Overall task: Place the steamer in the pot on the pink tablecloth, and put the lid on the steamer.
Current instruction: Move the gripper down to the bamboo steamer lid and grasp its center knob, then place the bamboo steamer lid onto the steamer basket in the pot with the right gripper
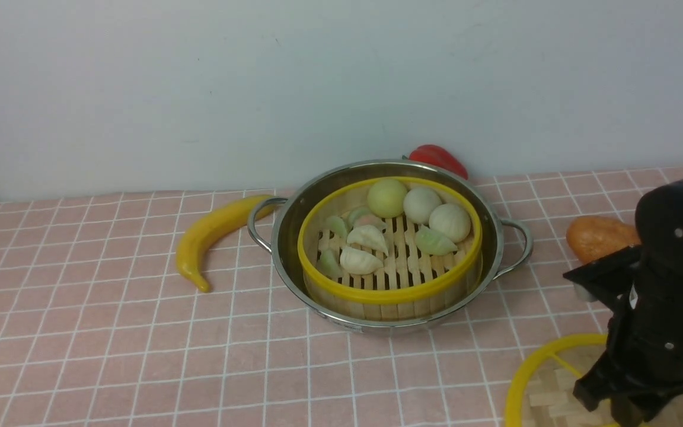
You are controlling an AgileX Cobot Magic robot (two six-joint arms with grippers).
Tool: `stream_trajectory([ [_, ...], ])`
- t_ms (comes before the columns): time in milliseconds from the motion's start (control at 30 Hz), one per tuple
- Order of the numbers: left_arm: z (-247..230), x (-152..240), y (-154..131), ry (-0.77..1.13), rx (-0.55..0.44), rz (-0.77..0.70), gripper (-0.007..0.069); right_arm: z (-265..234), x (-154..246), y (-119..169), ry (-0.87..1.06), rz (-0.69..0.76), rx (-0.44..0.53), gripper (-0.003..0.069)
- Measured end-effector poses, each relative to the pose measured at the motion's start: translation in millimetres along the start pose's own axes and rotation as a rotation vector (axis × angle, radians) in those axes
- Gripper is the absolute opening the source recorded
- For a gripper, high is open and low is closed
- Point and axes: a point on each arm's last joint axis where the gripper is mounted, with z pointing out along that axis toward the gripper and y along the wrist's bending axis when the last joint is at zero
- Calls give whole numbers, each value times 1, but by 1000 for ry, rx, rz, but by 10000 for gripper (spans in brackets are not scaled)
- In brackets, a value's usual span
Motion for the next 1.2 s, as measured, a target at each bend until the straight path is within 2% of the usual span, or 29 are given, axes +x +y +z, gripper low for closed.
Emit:
stream_trajectory([
  [167, 0, 0, 0, 0, 0, 0, 237, -9, 1, 0, -55, 15, -3, 145],
  [467, 0, 0, 0, 0, 0, 0, 243, -73, 37, -3, -251, 29, -13, 145],
  [633, 0, 0, 0, 0, 0, 0, 243, -116, 66, 0, -399, 34, -76, 145],
  [733, 0, 0, 0, 0, 0, 0, 243, -136, 67, 3, -467, 9, -107, 145],
  [1000, 0, 0, 0, 0, 0, 0, 243, -191, 28, 13, -626, -137, -143, 145],
  [1033, 0, 0, 0, 0, 0, 0, 243, -197, 10, 19, -633, -205, -131, 145],
  [1167, 0, 0, 0, 0, 0, 0, 243, -201, -23, 37, -638, -315, -111, 145],
  [1200, 0, 0, 0, 0, 0, 0, 243, -201, -42, 47, -644, -370, -92, 145],
])
